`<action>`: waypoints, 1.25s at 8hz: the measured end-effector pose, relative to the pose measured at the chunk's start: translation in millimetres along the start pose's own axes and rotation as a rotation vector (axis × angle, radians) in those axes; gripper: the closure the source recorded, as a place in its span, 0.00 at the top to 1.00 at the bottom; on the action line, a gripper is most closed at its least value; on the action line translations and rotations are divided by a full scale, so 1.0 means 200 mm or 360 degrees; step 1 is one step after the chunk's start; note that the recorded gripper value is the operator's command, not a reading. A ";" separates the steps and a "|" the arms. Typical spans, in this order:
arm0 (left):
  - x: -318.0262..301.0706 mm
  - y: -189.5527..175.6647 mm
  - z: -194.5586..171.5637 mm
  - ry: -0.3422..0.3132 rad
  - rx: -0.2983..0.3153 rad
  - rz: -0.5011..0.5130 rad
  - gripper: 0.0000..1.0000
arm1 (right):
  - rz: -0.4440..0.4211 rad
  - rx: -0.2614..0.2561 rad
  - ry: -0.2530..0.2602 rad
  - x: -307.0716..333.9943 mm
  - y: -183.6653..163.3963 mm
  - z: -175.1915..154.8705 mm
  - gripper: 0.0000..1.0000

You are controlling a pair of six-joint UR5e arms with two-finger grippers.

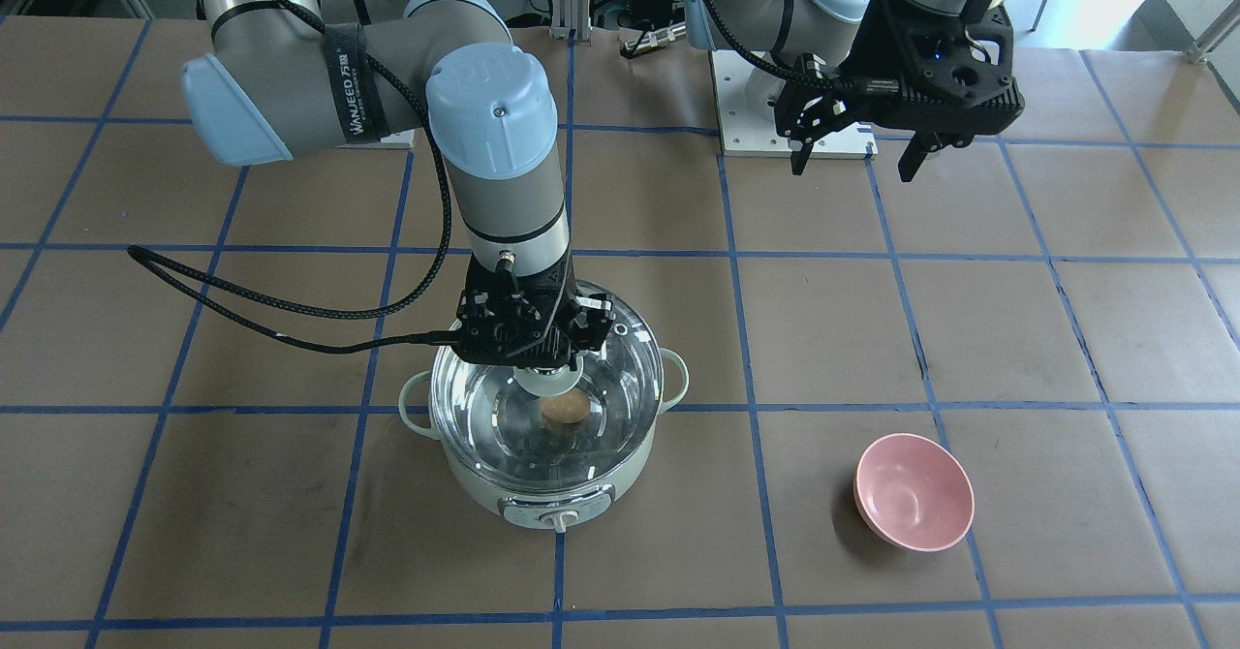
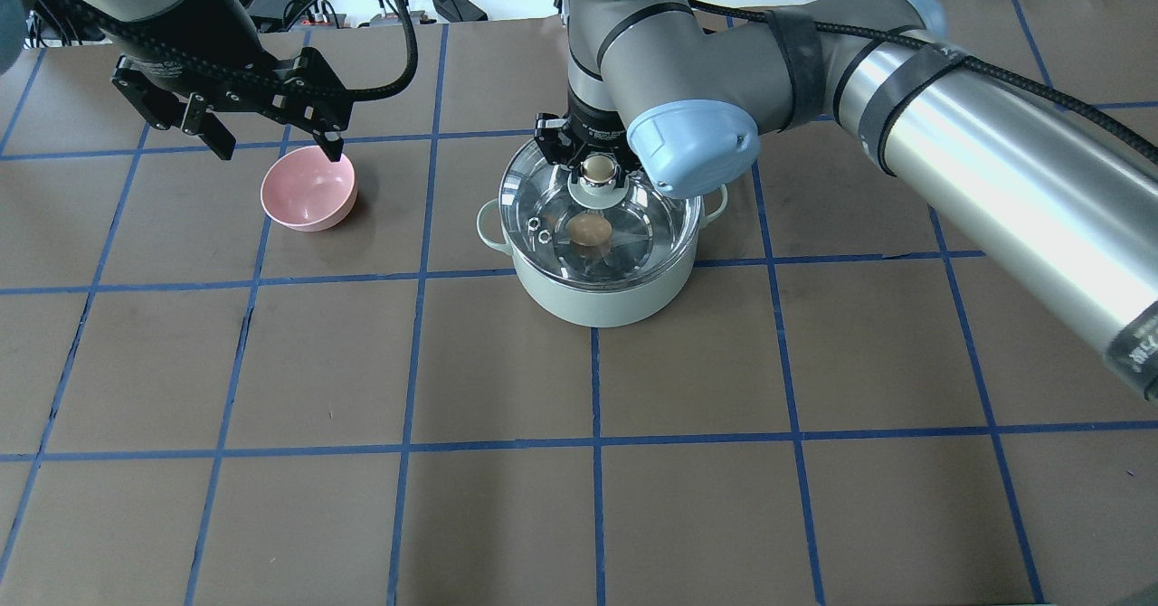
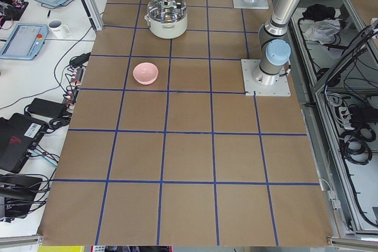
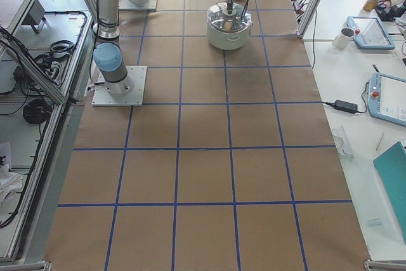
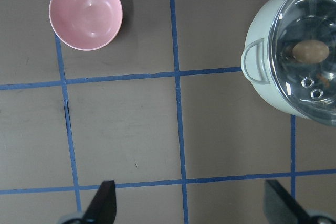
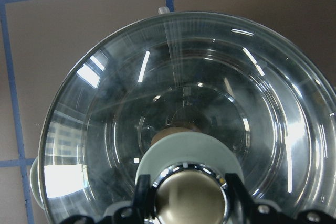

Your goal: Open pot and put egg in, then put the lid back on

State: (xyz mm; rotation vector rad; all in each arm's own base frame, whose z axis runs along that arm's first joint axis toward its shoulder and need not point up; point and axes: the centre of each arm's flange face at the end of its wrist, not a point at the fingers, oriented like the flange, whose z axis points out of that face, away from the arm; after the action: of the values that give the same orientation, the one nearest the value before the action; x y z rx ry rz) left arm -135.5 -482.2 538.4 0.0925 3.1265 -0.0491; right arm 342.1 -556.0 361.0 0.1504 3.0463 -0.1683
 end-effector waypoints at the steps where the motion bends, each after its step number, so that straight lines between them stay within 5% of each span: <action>1: 0.00 0.00 0.00 0.0000 0.0001 -0.0001 1.00 | -0.0001 0.0000 0.0000 0.00 0.00 0.01 0.56; 3: 0.00 0.00 0.00 -0.0002 -0.0001 -0.0002 1.00 | -0.0001 0.0007 -0.0003 0.00 0.00 0.01 0.81; 8: 0.00 0.00 0.00 -0.0004 -0.0003 0.0000 1.00 | 0.0004 0.0013 -0.0005 0.00 0.00 0.00 0.99; 10: 0.00 0.00 0.00 -0.0005 -0.0005 0.0000 1.00 | -0.0055 0.0081 -0.0017 0.09 -0.05 -0.16 1.00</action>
State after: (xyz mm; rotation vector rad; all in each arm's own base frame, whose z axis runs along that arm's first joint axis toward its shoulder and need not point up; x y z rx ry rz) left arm -134.7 -482.0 538.5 0.0924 3.1235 -0.0447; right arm 321.3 -560.6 391.6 0.1003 3.0368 -0.2480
